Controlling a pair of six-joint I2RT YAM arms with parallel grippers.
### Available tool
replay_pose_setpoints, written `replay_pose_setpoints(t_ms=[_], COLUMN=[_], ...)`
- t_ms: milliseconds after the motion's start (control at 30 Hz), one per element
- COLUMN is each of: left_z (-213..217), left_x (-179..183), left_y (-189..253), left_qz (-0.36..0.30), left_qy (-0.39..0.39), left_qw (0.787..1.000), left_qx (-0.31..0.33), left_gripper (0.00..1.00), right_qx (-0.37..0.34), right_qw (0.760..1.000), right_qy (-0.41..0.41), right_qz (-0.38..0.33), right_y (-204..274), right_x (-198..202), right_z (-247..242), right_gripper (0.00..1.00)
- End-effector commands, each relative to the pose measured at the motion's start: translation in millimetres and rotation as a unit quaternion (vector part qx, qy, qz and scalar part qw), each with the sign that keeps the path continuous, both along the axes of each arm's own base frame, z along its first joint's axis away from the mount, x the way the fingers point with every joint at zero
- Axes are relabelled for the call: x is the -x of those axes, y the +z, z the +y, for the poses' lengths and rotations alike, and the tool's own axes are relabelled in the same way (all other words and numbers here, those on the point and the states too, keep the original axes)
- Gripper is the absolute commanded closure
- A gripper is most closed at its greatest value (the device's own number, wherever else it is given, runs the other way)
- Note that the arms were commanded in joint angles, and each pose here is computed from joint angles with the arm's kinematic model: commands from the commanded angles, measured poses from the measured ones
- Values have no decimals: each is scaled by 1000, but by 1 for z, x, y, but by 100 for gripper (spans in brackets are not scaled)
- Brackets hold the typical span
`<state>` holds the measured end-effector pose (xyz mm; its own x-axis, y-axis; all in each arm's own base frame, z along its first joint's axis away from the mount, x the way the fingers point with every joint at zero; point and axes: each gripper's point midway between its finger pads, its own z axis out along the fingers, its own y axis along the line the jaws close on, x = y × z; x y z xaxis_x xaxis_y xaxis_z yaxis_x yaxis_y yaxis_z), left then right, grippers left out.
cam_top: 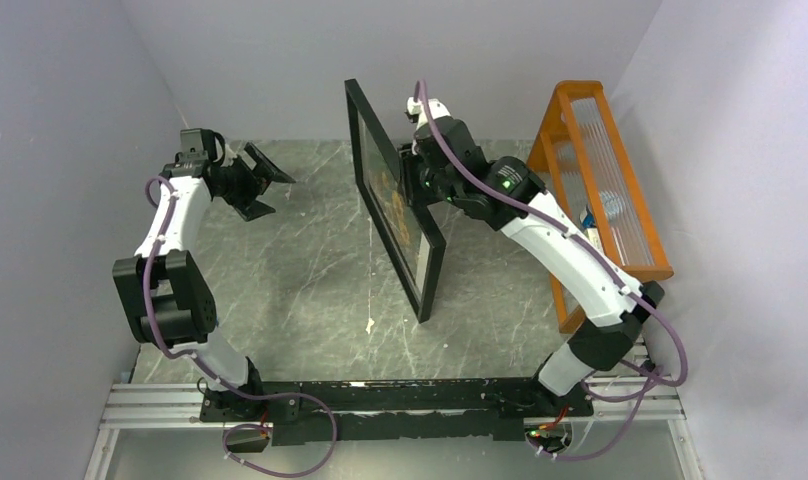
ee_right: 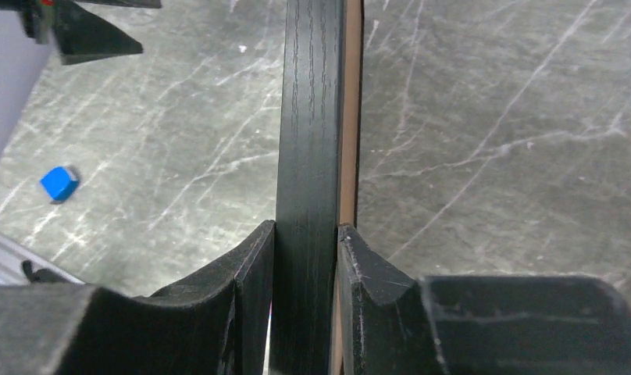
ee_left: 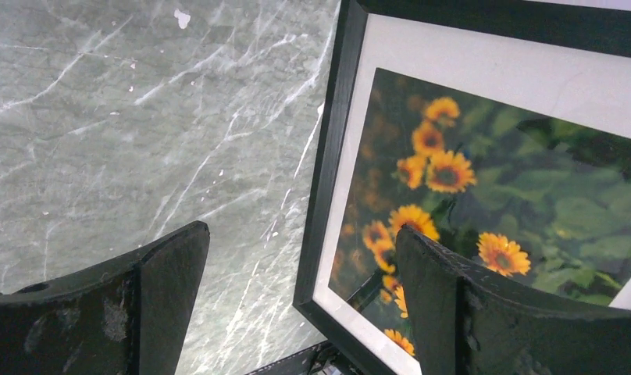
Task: Put the photo into the frame
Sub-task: Turn over the photo frame at the center of the board.
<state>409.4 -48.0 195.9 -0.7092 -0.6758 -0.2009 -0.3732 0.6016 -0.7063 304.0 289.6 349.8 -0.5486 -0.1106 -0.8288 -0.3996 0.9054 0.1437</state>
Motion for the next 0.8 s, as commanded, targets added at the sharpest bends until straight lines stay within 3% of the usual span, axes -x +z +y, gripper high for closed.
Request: replay_pose_setpoints(t_ms=[0, 400, 767], left_z=[5, 2, 11], left_x=[-13, -11, -8], left_y=[2, -24, -48], left_qz=[-24, 1, 36], left_qy=[-9, -21, -26], left_qw=[1000, 1000, 998], left_qx=[-18, -8, -38], left_gripper=[6, 6, 6], right_qx=[-163, -307, -375], right_qw=[984, 951, 923], right_qy=[28, 31, 6], right_qz=[-63, 15, 91], right_y=[75, 3, -59], right_x=[3, -28, -36], right_z=[6, -50, -48], right_gripper=[100, 100, 100])
